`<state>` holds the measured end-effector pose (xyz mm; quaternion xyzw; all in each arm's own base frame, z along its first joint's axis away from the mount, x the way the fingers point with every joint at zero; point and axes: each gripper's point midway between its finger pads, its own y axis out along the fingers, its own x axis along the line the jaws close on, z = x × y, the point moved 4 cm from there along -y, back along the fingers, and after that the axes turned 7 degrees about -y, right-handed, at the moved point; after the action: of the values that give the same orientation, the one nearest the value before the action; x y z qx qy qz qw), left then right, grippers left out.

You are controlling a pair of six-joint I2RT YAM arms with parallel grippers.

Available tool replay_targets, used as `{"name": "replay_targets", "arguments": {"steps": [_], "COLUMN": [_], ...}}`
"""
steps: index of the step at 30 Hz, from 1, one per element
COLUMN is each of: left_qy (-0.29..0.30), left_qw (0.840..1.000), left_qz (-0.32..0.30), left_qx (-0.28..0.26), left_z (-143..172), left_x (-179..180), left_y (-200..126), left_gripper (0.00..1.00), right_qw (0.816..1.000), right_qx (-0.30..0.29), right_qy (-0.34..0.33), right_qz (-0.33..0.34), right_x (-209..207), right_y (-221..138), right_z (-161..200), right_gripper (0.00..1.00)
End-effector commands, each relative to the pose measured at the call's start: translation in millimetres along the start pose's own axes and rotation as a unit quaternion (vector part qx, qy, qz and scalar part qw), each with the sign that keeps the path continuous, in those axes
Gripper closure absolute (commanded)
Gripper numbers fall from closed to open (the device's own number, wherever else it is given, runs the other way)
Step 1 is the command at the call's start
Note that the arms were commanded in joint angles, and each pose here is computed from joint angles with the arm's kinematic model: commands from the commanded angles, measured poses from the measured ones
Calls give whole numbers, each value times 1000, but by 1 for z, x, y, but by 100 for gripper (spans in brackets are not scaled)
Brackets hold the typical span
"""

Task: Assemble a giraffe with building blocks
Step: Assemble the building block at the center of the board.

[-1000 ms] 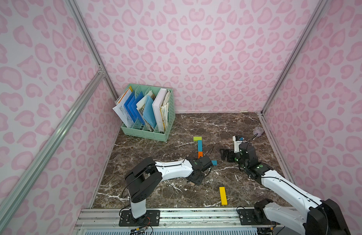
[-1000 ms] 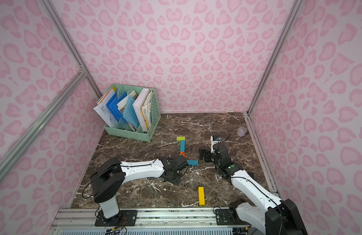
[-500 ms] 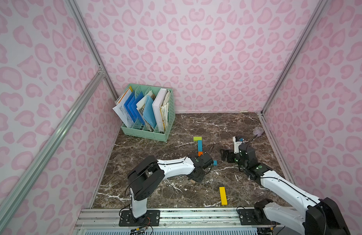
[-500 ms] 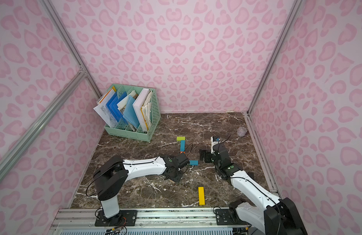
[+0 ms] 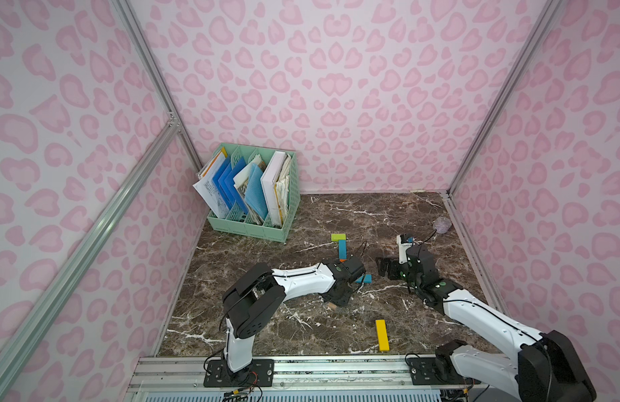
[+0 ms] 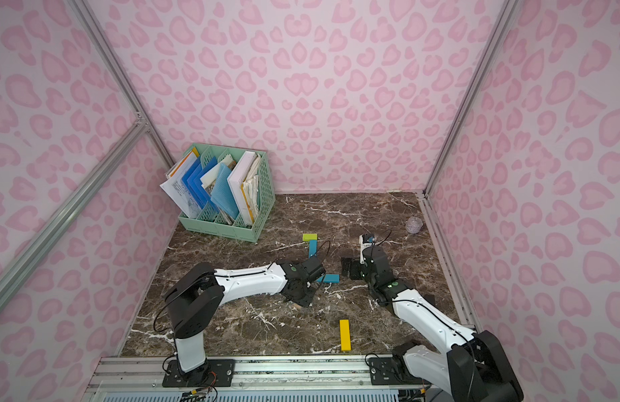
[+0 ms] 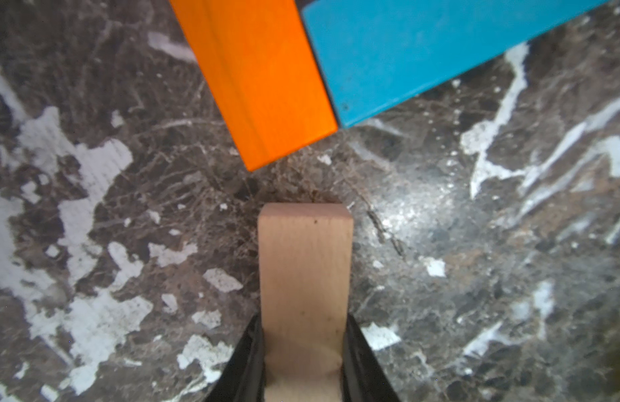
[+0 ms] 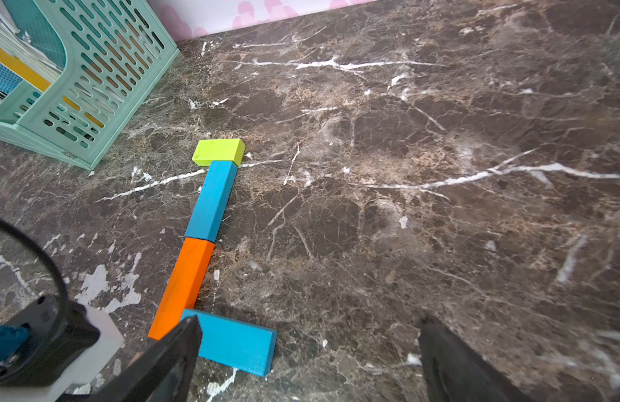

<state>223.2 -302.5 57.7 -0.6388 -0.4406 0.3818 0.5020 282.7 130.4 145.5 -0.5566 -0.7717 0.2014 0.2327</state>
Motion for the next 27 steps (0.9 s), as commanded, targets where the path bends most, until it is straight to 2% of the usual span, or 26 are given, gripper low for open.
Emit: {"name": "replay_targets", "arguments": {"steps": [1,27], "left_qy": [5,0], "left_qw": [1000,1000], "left_qz": [6,10], "left_qx": [4,0], "left_z": [0,-10], "left_x": [-1,1], "left_y": [3,5], "left_gripper": [75,74], "right_qw": [1000,1000], "right_qx": [-14,-3], "right_qy": [-1,-2], "right_qz": [-3,-5], "right_x": [2,3], "right_y": [-1,3], "right_z": [-8,-6], "right_gripper": [0,0]}}
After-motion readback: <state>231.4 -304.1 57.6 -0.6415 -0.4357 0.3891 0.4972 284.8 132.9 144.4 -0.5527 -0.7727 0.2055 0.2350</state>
